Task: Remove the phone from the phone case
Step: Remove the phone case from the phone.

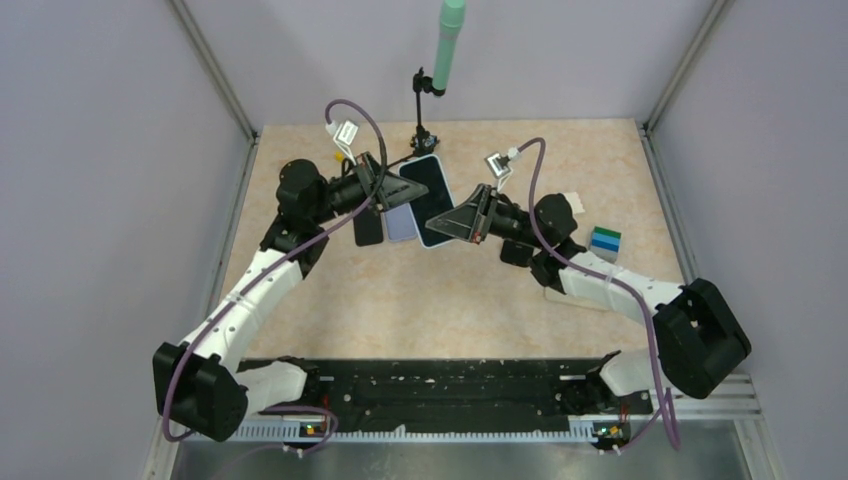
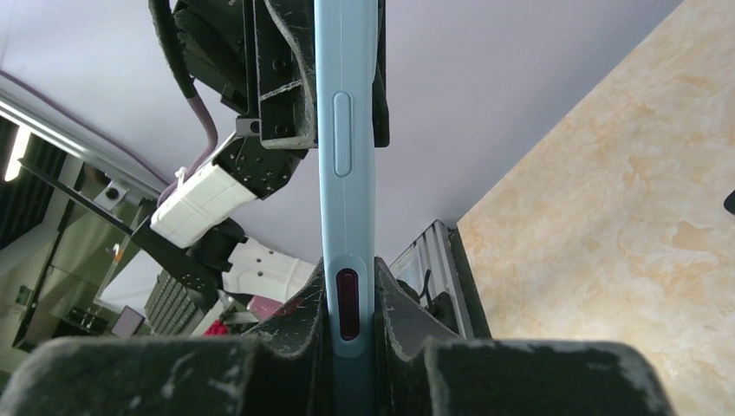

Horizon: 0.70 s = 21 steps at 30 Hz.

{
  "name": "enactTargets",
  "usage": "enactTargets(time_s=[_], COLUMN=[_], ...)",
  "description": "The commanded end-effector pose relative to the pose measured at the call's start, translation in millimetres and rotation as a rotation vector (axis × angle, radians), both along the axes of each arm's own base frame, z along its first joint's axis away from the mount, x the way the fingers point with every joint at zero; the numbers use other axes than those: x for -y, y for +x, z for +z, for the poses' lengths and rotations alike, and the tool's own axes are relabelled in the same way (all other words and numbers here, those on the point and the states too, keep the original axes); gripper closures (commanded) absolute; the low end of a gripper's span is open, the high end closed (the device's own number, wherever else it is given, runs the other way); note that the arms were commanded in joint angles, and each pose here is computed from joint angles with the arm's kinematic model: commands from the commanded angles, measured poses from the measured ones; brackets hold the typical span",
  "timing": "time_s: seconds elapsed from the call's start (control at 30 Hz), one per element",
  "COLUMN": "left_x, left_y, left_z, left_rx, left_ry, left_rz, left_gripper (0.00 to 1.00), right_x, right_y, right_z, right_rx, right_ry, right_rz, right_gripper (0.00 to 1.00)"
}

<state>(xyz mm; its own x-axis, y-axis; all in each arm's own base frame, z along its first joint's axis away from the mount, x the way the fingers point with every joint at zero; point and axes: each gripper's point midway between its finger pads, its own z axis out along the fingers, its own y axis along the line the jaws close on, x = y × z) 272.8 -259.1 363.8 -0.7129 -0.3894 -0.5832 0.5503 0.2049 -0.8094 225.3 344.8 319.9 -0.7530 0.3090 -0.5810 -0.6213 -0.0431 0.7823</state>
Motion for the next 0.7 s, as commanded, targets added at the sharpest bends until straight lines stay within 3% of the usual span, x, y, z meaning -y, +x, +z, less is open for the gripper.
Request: enactTargets(time_s=[0.0, 0.03, 0.07, 0.1, 0.2, 0.3, 0.43, 0.67], left_x=[5.0, 4.7, 4.7, 4.4, 1.6, -1.3, -6.3, -17.2], left_y=[-18.7, -19.3, -19.4, -19.0, -18.4, -23.7, -34.7, -30.2], left_z=[40.4, 41.3, 41.7, 41.2, 45.3, 59.5, 77.7, 88.3], left_rx=[0.157, 0.163, 0.165, 0.166, 0.182, 0.207, 0.243, 0.242], left_ry=[-0.017, -0.016, -0.015, -0.015, -0.015, -0.038, -0.084, -0.093], left_rz=[-0.080, -0.080, -0.080, -0.076, -0.049, -0.038, -0.031, 0.076], left_gripper=[0.88, 0.97, 1.00, 1.00, 1.00, 1.00, 1.00, 1.00], right_x=[-4.7, -5.0, -5.2, -4.8, -0.8, 2.3, 7.4, 11.4], right_y=[-9.9, -10.4, -11.3, -13.6, -16.1, -15.4, -20.8, -37.0], right_z=[16.0, 16.5, 17.6, 19.2, 19.3, 11.6, 12.9, 28.0], right_rx=[0.031, 0.032, 0.036, 0.057, 0.108, 0.144, 0.183, 0.312], right_ry=[0.004, 0.003, 0.004, 0.010, 0.021, -0.010, 0.004, 0.044], right_rz=[0.055, 0.060, 0.066, 0.076, 0.057, 0.020, -0.012, -0.102], right_gripper=[1.00, 1.00, 1.00, 0.90, 0.44, 0.30, 0.31, 0.46])
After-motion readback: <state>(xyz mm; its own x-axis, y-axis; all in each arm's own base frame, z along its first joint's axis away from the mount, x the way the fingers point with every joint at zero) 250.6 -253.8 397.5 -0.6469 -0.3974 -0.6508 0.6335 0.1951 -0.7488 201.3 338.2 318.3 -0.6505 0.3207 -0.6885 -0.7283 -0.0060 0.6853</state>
